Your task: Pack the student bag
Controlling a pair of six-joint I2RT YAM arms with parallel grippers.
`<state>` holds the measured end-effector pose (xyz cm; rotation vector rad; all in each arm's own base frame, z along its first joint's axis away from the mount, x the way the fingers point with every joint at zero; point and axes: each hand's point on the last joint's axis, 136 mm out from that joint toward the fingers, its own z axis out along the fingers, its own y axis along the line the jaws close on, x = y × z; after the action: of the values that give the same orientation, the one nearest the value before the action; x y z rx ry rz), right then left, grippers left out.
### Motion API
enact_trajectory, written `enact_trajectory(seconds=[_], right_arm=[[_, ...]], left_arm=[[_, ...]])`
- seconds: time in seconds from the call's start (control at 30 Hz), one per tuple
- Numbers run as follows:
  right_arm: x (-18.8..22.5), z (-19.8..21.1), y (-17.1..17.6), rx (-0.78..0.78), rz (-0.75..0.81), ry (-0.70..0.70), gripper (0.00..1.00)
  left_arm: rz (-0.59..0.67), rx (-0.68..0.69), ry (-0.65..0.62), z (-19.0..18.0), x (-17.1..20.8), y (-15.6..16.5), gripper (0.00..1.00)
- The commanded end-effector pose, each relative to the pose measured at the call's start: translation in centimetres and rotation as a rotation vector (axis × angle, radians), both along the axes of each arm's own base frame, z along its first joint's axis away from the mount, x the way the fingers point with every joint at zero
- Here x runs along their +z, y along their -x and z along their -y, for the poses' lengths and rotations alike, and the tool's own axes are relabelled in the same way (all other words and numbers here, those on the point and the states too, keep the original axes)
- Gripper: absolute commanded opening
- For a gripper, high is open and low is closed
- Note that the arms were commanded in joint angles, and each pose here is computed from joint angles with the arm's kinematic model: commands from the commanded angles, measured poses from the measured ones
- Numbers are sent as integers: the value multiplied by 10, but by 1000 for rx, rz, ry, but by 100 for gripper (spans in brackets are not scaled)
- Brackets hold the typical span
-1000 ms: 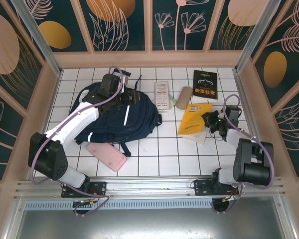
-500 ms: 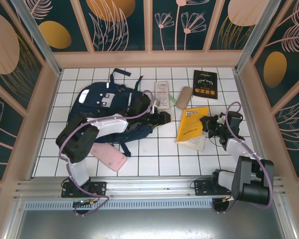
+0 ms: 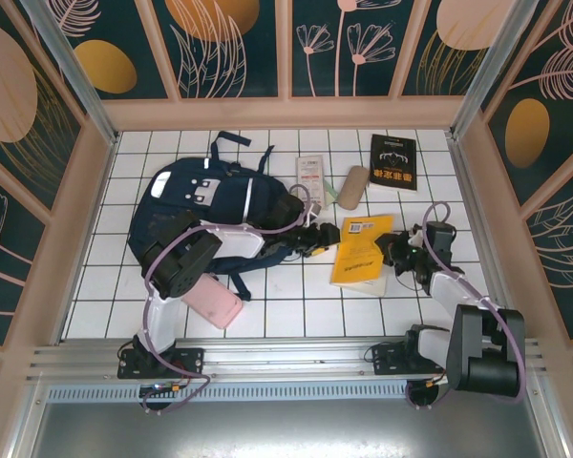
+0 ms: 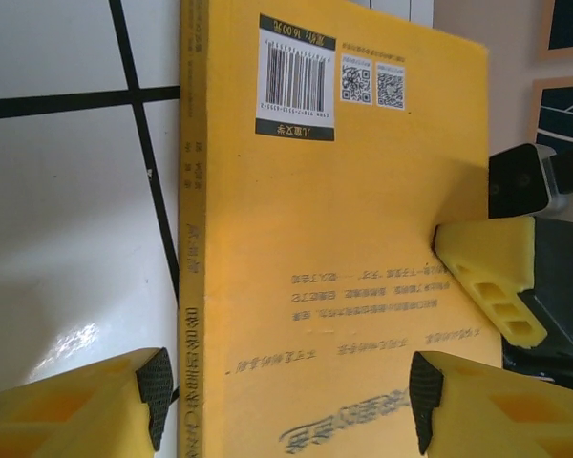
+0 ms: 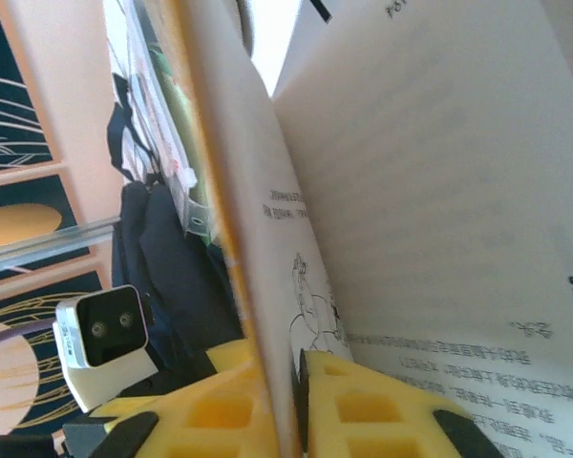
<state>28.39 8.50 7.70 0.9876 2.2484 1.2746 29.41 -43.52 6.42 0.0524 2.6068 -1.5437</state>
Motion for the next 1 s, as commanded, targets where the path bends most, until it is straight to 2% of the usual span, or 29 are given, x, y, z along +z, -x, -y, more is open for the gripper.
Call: enact_trajectory(seconds=[0.0, 0.13, 0.27, 0.33, 0.47, 0.57, 0.8, 0.97], right_arm=[[-19, -1, 9, 35, -37, 58, 24], [-20, -15, 8, 105, -11, 43, 35], [-18, -35, 5, 194, 12, 35, 36], [-19, -38, 2, 200, 10, 35, 32], [-22, -38, 0, 188, 1, 28, 11], [-14, -41, -1, 196, 10, -16, 0], [28, -45, -8, 196, 87, -133, 0], [48, -47, -11, 210, 123, -161, 0]], left_arm=[[-13, -9, -15, 9, -11, 0, 68], [-26, -21, -17, 15, -17, 1, 68], [-27, -31, -5, 19, -15, 3, 68], [-29, -35, 11, 21, -13, 4, 67], [-15, -28, -6, 17, -9, 4, 67], [-4, -13, -58, 7, -9, 2, 67], [-22, 38, -85, -23, -12, -1, 68], [-60, 36, -30, -22, -12, 3, 68]])
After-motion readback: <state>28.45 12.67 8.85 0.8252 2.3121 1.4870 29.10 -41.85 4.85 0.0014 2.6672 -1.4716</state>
